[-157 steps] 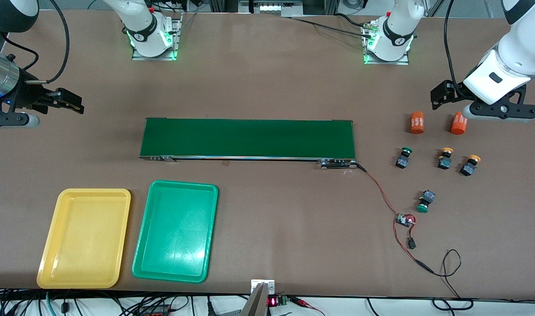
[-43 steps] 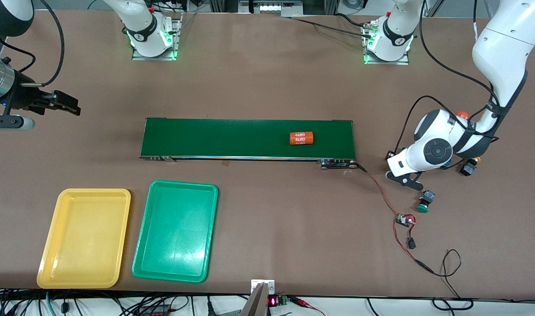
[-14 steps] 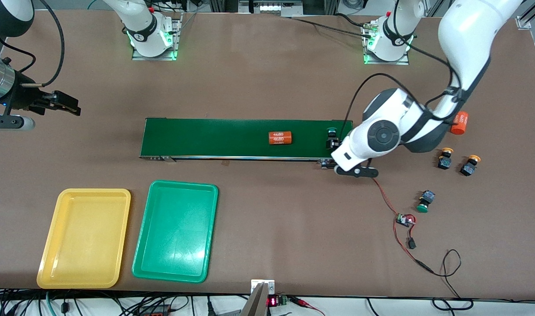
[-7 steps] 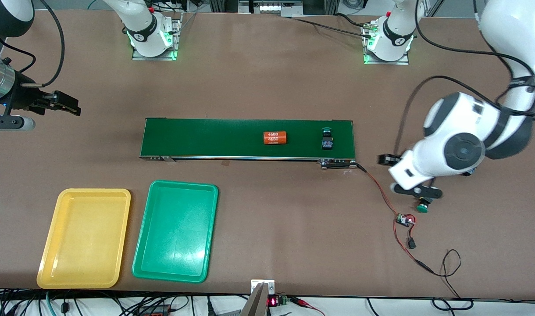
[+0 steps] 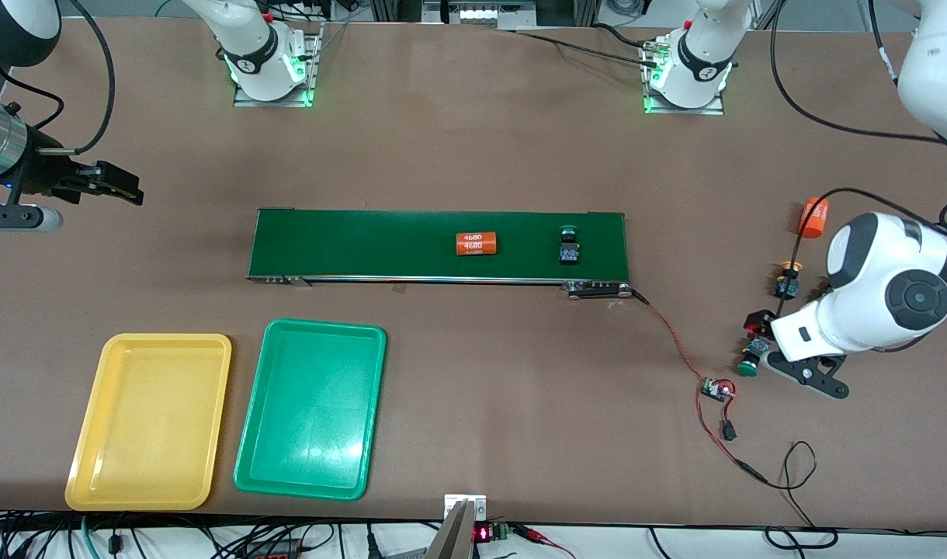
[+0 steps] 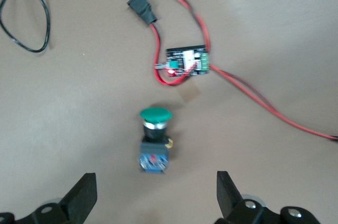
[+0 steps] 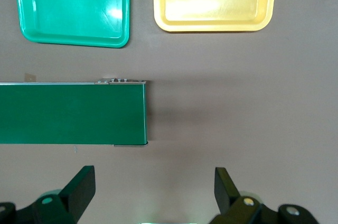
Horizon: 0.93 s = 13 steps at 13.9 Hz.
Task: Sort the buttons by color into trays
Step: 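Grasp the green-capped button with the left gripper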
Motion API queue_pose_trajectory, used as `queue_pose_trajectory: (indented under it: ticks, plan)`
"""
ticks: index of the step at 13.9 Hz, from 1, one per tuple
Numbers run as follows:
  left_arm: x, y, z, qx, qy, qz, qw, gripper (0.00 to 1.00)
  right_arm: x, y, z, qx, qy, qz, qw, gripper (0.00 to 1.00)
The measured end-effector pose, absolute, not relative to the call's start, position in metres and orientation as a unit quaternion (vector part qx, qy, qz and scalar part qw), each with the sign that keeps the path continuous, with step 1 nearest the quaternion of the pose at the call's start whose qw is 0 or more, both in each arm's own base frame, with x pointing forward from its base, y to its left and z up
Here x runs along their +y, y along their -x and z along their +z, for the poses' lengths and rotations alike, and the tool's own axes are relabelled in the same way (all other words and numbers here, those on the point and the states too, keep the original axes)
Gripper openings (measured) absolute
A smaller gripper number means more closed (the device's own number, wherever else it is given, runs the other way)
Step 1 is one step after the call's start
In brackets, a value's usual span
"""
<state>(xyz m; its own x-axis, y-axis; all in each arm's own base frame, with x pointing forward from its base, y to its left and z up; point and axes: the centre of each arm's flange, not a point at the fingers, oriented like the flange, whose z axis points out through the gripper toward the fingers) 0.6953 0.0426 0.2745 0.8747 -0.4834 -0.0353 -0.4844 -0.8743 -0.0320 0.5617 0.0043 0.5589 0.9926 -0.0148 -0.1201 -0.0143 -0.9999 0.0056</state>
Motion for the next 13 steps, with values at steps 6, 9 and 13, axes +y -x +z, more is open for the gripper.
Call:
queue_pose_trajectory:
  ticks: [6, 9, 13]
  plan:
    - [0.058, -0.681, 0.200, 0.295, 0.954, -0.029, 0.032, 1.00, 0.004, -0.561, 0.558, -0.007, -0.998, -0.063, 0.002, 1.00]
    - [0.054, -0.671, 0.184, 0.301, 0.953, -0.018, 0.026, 0.97, 0.004, -0.561, 0.558, -0.007, -0.998, -0.064, 0.002, 1.00]
    - [0.057, -0.668, 0.176, 0.300, 0.954, -0.011, 0.025, 0.63, 0.004, -0.561, 0.557, -0.007, -0.998, -0.064, 0.002, 1.00]
